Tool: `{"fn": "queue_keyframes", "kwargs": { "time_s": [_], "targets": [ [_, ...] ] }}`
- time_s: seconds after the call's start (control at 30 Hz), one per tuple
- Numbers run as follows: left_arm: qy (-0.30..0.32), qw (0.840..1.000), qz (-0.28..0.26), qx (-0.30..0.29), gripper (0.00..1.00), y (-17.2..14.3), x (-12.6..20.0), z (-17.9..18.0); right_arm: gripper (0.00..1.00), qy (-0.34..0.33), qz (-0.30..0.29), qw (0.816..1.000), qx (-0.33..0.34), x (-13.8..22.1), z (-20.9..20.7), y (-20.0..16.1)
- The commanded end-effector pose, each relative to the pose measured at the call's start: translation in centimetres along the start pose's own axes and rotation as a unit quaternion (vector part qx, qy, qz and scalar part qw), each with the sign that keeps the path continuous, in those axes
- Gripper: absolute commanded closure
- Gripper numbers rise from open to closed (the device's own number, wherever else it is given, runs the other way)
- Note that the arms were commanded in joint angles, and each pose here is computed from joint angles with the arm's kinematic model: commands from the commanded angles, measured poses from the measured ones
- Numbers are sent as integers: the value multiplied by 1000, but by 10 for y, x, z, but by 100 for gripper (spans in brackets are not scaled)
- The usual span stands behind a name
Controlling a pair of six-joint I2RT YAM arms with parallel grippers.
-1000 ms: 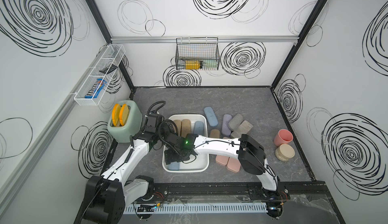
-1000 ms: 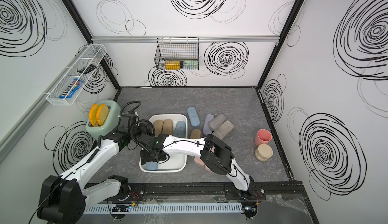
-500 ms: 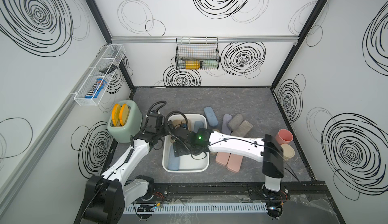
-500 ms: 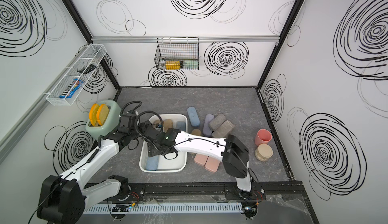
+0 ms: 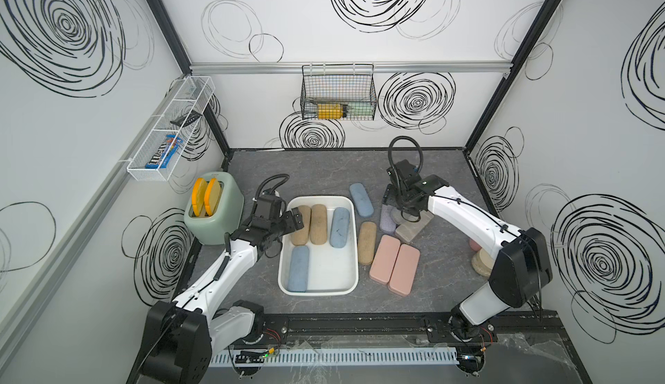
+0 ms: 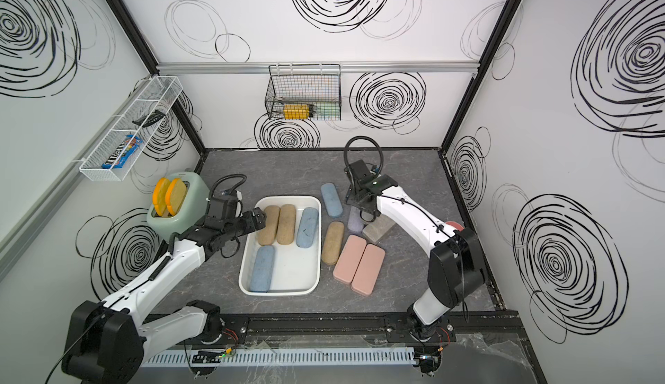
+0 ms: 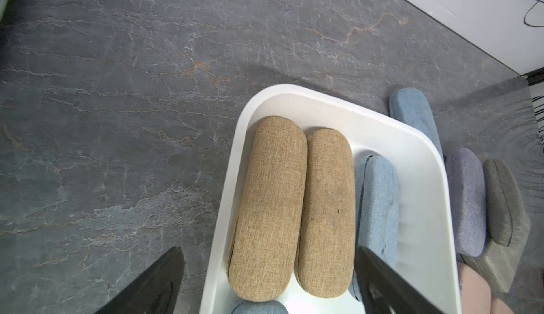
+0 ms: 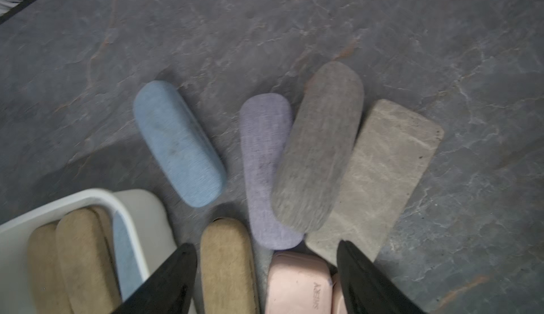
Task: Put the glasses cases into the storage boxes
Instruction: Pick up the glasses case at the center of the board.
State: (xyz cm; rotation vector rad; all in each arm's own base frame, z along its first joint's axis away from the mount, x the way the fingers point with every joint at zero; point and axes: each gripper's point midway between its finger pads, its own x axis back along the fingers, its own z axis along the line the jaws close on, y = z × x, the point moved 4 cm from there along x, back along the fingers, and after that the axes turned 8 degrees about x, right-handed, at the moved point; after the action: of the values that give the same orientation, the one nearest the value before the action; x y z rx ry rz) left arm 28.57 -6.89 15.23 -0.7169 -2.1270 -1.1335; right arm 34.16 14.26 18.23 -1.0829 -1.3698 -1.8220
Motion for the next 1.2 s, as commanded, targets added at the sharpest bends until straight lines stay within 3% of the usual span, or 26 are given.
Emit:
{"fn": "queue_keyframes", "kwargs": {
  "time_s": [0.0, 0.43, 1.17],
  "targets": [
    [-20, 1000, -13, -13, 5, 4, 5, -9, 20, 28, 29, 999, -10, -18, -6, 11],
    [-26, 999, -16, -14, 5, 5, 7, -11, 21, -3, 84, 996, -29, -72, -28, 10],
    [-28, 999, -17, -14, 5, 6, 8, -12, 23, -2, 90, 995, -51, -91, -28, 0]
  ]
}}
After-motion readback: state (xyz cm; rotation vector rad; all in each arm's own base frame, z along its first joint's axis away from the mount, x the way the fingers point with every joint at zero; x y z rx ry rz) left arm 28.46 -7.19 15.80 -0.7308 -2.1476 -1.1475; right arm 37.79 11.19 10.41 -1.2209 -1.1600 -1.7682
